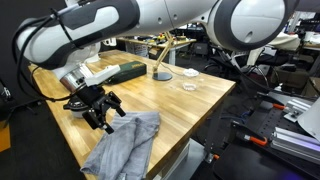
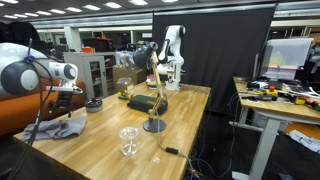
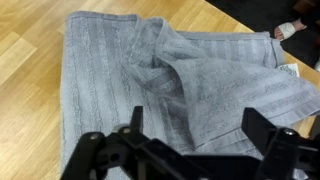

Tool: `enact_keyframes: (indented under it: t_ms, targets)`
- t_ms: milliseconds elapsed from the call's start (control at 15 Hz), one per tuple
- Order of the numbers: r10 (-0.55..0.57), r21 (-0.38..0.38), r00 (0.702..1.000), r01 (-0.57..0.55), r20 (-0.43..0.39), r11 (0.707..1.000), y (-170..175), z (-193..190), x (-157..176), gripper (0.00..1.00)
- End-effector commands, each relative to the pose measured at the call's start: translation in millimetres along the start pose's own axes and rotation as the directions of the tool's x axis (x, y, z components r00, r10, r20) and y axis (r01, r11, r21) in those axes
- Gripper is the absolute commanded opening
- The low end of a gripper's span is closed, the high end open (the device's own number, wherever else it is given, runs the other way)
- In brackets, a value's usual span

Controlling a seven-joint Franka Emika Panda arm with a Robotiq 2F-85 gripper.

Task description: Fold the grey towel from right to left

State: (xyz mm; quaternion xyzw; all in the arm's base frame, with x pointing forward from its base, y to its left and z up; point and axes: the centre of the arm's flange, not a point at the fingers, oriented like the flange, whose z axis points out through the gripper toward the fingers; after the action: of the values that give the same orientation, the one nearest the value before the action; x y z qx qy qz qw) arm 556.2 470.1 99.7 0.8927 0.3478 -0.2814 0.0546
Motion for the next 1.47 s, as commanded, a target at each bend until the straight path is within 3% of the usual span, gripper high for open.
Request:
enact_keyframes:
  t_ms: [0,800,1400]
  targets:
    - [-0.046,0.057,0.999,0.047,-0.018,0.997,11,-8,42,1.0]
    - [-0.166,0.08,0.986,0.164,0.01,0.983,-2,10,64,1.0]
    - [-0.116,0.066,0.991,0.121,-0.064,0.991,4,-5,80,1.0]
